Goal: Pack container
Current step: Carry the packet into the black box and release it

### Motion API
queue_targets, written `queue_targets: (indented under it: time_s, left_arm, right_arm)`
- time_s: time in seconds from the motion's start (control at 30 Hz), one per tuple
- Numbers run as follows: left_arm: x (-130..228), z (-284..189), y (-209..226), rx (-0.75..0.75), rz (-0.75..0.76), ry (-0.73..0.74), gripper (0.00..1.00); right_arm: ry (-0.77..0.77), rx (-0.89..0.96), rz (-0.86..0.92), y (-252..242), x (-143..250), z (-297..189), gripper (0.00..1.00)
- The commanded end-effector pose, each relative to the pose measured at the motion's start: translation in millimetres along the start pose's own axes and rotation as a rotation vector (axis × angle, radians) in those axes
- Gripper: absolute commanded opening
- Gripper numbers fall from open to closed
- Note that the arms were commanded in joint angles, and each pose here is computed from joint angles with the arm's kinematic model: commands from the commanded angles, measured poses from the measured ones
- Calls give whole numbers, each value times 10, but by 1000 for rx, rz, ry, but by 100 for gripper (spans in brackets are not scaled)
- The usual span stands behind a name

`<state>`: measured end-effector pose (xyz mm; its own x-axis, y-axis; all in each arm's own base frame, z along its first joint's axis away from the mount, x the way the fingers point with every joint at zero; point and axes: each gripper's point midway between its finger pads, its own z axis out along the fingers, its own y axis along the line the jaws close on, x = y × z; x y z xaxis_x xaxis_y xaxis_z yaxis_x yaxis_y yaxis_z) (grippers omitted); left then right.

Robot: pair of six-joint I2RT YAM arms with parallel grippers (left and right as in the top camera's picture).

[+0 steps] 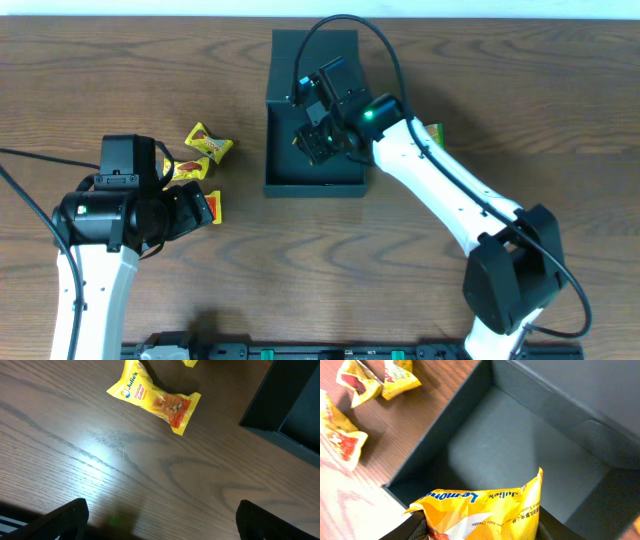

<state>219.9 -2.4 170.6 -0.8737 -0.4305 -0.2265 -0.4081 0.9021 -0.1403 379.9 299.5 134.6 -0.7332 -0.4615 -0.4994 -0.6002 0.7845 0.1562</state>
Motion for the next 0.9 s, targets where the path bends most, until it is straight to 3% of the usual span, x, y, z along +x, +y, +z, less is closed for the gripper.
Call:
queue_targets:
  time_s: [0.0,0.27,0.87]
  left_arm:
    - [-34,-15,24,-14,-3,-14,95]
    - [-38,-15,22,-14,-3,-16,95]
    - [-24,-15,29,-17,-2,-10,95]
  right_arm:
    - [24,-34,70,188,24,158,49]
    - [90,-35,196,492,209,508,45]
    - [85,151,588,249,345,750,46]
